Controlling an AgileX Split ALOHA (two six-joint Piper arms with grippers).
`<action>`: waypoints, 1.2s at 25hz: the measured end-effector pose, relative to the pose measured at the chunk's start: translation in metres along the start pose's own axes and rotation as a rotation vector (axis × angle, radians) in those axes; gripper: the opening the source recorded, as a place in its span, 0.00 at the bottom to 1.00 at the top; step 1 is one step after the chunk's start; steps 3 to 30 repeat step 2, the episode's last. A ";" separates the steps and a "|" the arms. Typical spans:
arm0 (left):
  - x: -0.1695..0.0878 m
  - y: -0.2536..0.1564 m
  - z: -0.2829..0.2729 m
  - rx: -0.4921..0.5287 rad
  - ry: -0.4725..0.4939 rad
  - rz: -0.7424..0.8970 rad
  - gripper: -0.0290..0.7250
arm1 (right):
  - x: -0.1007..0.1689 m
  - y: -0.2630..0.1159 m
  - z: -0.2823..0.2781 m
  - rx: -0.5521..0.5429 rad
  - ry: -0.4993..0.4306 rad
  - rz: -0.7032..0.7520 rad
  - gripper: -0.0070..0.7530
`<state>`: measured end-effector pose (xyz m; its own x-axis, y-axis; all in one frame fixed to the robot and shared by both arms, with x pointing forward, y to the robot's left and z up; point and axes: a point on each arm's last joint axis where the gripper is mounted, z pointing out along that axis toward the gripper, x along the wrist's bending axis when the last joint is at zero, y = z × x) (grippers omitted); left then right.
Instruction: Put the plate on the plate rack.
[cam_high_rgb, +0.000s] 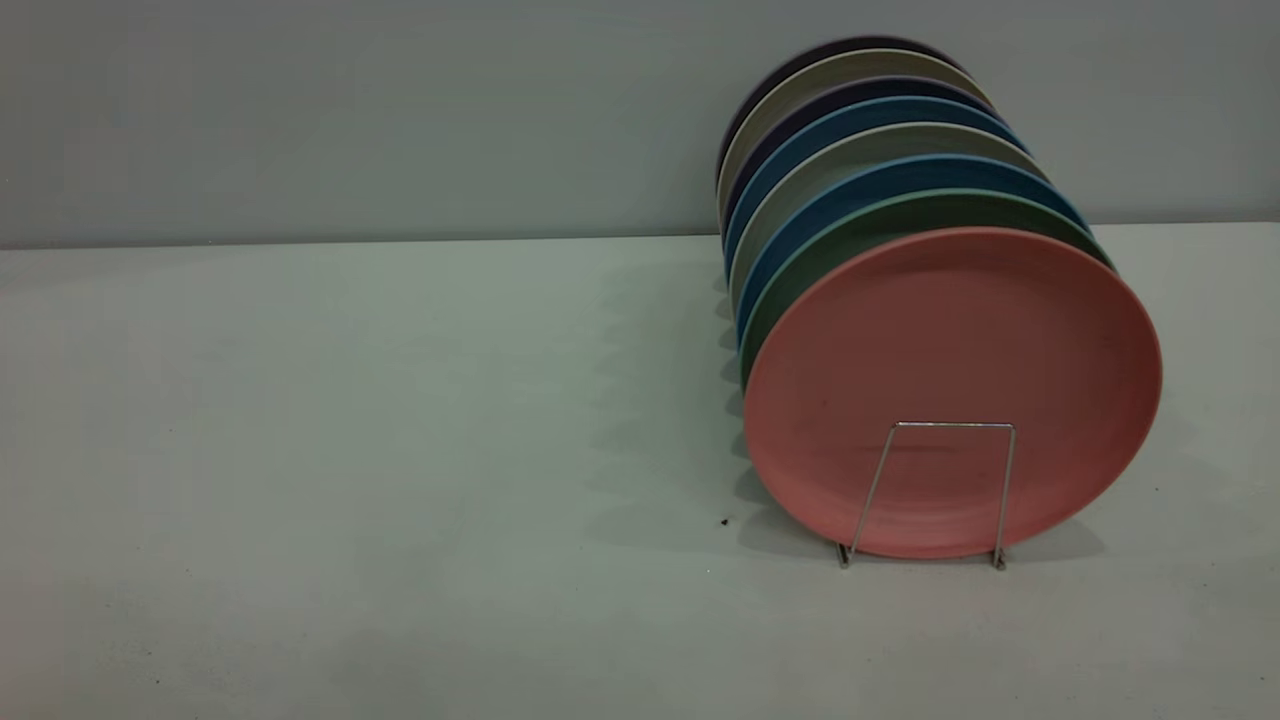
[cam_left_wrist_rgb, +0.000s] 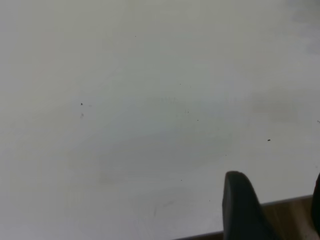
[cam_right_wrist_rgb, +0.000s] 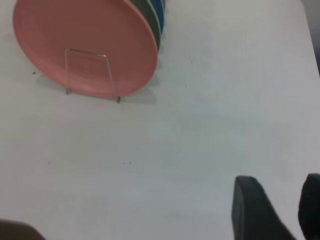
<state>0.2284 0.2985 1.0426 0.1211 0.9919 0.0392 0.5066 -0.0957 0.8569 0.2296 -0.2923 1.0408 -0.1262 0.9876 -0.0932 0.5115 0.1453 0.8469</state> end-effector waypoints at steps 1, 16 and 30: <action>0.000 0.000 0.000 0.000 0.000 0.000 0.54 | 0.000 0.000 0.000 0.000 0.000 0.000 0.33; 0.000 0.000 0.000 0.000 0.000 0.000 0.54 | 0.000 0.000 0.000 0.000 0.000 0.000 0.33; 0.000 0.000 0.000 0.000 0.000 0.000 0.54 | 0.000 0.000 0.000 0.000 0.000 0.000 0.33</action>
